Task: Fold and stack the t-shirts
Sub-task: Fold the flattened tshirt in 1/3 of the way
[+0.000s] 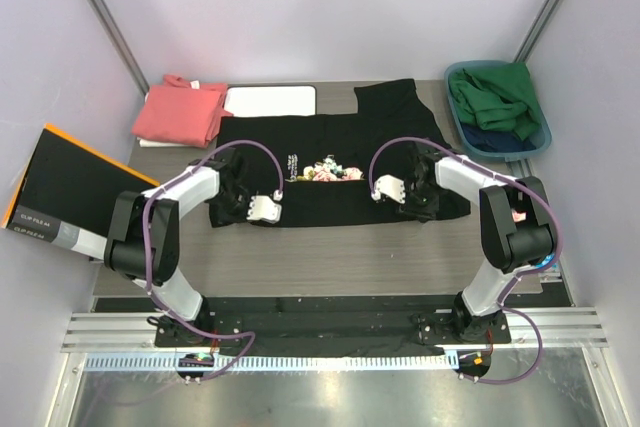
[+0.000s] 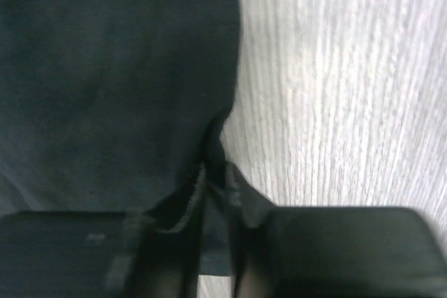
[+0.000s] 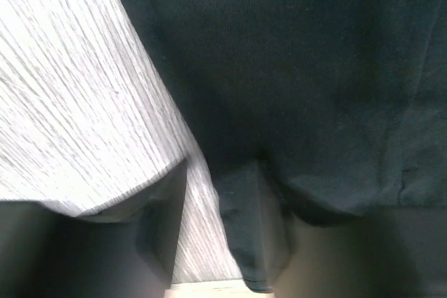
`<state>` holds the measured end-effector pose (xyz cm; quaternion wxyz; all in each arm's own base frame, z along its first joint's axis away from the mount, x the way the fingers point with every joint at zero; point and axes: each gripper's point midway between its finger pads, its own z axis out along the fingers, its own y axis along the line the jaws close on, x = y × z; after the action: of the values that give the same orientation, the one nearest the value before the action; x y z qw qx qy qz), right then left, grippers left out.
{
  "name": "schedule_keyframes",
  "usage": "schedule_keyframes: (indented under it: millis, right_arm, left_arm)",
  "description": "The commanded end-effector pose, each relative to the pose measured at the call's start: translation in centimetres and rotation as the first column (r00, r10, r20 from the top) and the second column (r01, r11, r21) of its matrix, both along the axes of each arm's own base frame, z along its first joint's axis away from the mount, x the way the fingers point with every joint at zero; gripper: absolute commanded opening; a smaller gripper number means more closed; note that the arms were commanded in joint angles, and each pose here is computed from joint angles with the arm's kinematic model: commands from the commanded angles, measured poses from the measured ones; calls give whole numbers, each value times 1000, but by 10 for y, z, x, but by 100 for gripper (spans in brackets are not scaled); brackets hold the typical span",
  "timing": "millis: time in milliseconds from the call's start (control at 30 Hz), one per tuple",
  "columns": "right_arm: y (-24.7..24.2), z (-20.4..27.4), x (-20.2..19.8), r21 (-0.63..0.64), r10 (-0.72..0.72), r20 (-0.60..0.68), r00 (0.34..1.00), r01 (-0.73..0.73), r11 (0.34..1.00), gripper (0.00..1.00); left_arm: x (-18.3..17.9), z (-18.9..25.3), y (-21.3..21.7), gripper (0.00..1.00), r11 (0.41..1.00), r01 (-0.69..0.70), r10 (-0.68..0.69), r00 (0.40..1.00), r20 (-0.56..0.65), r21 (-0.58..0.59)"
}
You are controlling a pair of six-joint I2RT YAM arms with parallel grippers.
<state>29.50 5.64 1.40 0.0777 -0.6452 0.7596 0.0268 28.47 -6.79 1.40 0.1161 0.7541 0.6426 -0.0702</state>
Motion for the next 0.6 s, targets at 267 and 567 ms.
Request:
schedule_keyframes:
  millis: [267, 567]
  right_arm:
    - [-4, -14, -27, -7, 23, -79, 997, -24, 1000, 1]
    - [-5, -7, -76, 11, 62, -169, 984, -61, 998, 1]
  left_arm:
    - [-50, -16, -5, 0, 999, 28, -35, 965, -259, -31]
    - [-99, 0, -1, 0, 998, 55, -66, 924, -377, -41]
